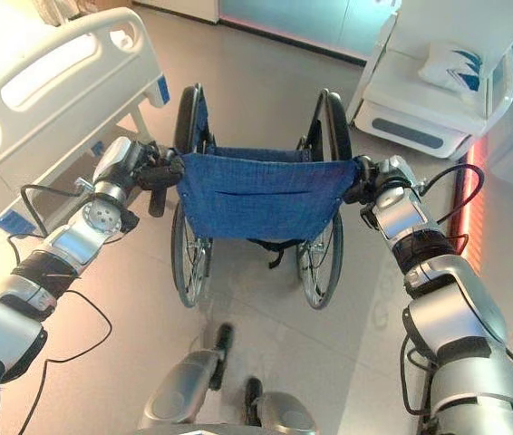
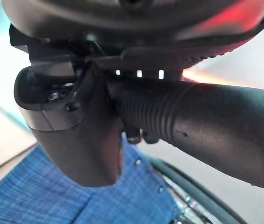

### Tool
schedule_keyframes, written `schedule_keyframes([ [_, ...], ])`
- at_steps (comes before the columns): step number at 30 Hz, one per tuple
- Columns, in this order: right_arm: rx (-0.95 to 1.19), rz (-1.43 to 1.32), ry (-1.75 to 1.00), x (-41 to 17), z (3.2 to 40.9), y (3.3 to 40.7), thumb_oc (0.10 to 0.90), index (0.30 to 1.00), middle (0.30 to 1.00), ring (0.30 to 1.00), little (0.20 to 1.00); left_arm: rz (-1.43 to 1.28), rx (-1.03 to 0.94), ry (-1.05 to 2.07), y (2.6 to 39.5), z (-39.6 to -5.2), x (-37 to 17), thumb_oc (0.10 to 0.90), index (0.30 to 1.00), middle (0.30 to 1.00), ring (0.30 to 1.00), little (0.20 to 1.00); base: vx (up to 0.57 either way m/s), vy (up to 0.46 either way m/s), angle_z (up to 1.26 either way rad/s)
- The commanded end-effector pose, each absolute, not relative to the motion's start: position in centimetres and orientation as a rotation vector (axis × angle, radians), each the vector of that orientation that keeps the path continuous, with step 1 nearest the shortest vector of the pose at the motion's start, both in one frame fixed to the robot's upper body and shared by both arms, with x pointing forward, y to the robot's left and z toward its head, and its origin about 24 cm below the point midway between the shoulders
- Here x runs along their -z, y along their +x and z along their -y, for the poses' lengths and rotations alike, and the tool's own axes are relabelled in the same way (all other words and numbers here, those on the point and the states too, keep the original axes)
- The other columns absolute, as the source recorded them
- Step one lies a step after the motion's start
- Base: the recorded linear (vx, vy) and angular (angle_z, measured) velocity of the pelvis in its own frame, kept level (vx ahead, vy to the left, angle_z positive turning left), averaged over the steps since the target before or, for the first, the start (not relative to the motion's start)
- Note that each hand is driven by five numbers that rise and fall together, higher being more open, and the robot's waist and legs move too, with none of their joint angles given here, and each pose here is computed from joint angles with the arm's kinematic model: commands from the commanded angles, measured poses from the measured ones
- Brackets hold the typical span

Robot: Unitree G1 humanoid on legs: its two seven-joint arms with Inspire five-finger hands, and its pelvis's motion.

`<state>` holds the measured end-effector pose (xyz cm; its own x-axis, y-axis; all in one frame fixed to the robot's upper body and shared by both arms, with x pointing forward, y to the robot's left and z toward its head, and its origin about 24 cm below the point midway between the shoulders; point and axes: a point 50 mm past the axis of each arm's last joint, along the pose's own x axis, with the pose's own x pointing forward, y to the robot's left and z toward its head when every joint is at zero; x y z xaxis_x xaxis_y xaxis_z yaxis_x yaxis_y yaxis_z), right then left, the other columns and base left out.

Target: Push the wheelchair next to the bed

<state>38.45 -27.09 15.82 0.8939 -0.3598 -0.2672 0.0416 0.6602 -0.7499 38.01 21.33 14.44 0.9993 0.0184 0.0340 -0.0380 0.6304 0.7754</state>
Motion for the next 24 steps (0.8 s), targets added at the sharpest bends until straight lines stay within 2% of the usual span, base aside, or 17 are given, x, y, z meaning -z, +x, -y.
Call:
schedule_keyframes([
  [1, 0.069, -0.207, -0.934, -21.0, 24.3, 39.5, 0.4, 0.3, 0.3, 0.3, 0.3, 0.093, -0.072, 1.0, 37.7, -22.9, -16.3, 0.4, 0.3, 0.3, 0.3, 0.3, 0.42, 0.234, -1.01],
  [12, 0.015, -0.184, -0.872, -18.6, 23.6, 39.4, 0.4, 0.3, 0.3, 0.3, 0.3, 0.044, -0.062, 1.05, 37.3, -24.1, -15.9, 0.4, 0.3, 0.3, 0.3, 0.3, 0.41, 0.171, -0.35],
  [18, 0.022, -0.244, -0.856, -16.6, 24.9, 38.9, 0.4, 0.3, 0.3, 0.3, 0.3, 0.018, -0.026, 1.085, 36.7, -24.0, -14.6, 0.4, 0.3, 0.3, 0.3, 0.3, 0.36, 0.155, 0.02],
  [24, 0.014, -0.258, -0.866, -16.3, 24.2, 39.1, 0.4, 0.3, 0.3, 0.3, 0.3, -0.023, -0.03, 1.108, 36.5, -23.7, -12.8, 0.4, 0.3, 0.3, 0.3, 0.3, 0.4, -0.027, 0.06],
])
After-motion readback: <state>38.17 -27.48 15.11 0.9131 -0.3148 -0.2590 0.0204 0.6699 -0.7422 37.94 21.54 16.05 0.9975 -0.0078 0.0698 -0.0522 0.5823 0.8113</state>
